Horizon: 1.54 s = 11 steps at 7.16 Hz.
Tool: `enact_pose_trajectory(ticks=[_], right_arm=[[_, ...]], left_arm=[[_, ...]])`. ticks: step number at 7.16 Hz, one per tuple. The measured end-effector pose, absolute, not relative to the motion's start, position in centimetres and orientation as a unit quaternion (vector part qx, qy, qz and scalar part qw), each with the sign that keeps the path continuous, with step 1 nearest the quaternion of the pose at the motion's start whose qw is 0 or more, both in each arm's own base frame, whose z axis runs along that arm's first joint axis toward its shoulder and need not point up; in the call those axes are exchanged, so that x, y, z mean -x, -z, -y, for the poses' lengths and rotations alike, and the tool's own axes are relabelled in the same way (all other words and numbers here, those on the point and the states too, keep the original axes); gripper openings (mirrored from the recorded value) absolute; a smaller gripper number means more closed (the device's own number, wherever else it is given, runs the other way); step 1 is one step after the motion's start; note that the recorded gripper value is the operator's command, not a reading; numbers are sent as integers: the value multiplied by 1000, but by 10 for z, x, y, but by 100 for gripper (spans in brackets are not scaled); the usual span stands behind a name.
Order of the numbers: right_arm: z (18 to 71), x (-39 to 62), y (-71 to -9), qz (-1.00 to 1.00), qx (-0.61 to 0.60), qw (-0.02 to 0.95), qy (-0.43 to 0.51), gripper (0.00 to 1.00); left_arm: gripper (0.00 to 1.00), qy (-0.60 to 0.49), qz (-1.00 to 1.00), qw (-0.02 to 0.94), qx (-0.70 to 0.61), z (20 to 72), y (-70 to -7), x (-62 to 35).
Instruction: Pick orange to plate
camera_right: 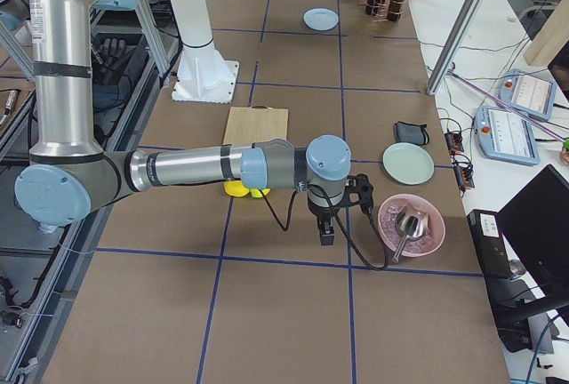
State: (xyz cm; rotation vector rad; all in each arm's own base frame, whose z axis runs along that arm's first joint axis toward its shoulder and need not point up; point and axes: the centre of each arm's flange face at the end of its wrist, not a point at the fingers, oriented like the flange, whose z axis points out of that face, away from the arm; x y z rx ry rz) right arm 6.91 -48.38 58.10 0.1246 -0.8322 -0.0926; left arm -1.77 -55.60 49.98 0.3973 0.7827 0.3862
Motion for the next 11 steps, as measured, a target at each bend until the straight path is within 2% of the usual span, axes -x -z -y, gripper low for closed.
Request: enact_pose_trajectory(ticks=[2, 5, 11], right_arm=[[493, -68, -577, 410, -62, 909, 44, 100], [497, -67, -574, 413, -58, 908, 32, 100], [500, -65, -569, 422, -58, 904, 30, 100]], left_arm=[[100, -214, -388, 876, -191, 565, -482, -39], [100, -146, -417, 884, -156, 558, -488, -84], [97, 20, -396, 906, -146, 509, -595, -170]])
